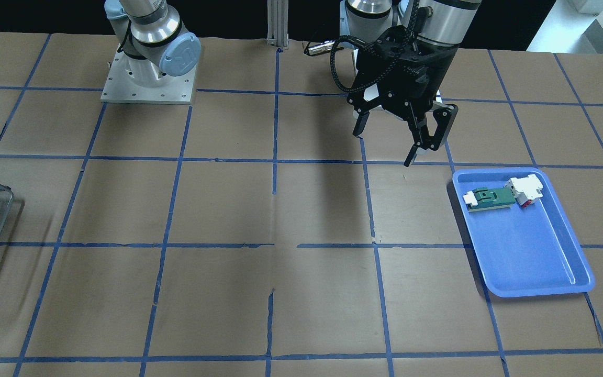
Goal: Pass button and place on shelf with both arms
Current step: 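Carry the button with the right gripper into the wire-mesh basket while the left arm retracts, then open the right gripper to release the button in the basket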
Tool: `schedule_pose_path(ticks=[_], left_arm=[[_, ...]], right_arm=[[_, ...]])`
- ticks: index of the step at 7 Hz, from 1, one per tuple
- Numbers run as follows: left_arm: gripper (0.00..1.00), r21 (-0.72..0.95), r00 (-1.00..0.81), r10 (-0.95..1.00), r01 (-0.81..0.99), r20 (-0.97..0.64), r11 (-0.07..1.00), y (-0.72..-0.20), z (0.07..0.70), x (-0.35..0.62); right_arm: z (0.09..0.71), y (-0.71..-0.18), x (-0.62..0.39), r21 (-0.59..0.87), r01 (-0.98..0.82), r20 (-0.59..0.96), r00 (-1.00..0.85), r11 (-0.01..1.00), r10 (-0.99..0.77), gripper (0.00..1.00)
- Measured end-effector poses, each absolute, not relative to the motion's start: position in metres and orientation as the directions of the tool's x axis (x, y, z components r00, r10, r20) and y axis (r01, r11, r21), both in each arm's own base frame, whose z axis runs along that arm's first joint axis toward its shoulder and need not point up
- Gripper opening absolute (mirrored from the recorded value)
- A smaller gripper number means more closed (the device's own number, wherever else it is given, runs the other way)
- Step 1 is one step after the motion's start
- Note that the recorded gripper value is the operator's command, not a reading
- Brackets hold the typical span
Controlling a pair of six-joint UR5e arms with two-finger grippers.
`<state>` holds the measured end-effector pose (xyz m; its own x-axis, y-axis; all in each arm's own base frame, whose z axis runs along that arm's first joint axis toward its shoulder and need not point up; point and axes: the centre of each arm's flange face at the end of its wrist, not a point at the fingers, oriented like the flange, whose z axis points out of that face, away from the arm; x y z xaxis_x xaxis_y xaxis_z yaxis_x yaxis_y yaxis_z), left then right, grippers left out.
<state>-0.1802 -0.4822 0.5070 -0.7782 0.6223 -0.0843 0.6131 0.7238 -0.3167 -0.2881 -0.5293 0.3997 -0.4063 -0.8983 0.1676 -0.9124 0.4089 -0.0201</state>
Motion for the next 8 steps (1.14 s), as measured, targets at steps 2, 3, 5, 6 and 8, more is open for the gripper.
schedule_pose_path(ticks=[2,3,5,6,8], left_arm=[[1.0,-0.294,-0.914,0.405,0.392,-0.019,0.872,-0.476,0.507,-0.163],[1.0,-0.258,-0.947,0.321,0.307,0.012,0.916,-0.478,0.509,-0.159],[1.0,-0.149,-0.978,0.199,0.189,0.056,0.971,-0.484,0.517,-0.158],[1.0,-0.106,-0.981,0.185,0.178,0.064,0.978,-0.479,0.52,-0.159],[1.0,-0.068,-0.981,0.182,0.178,0.065,0.982,-0.464,0.518,-0.159]], right_arm=[[0.393,-0.531,-0.293,-0.008,-0.912,0.159,-0.406,0.41,-0.9,0.78],[0.392,-0.531,-0.293,-0.006,-0.911,0.158,-0.408,0.412,-0.899,1.0],[0.393,-0.529,-0.292,-0.01,-0.901,0.153,-0.43,0.433,-0.89,1.0],[0.397,-0.527,-0.291,-0.006,-0.891,0.156,-0.449,0.454,-0.88,1.0],[0.421,-0.518,-0.276,0.0,-0.85,0.175,-0.519,0.527,-0.837,1.0]])
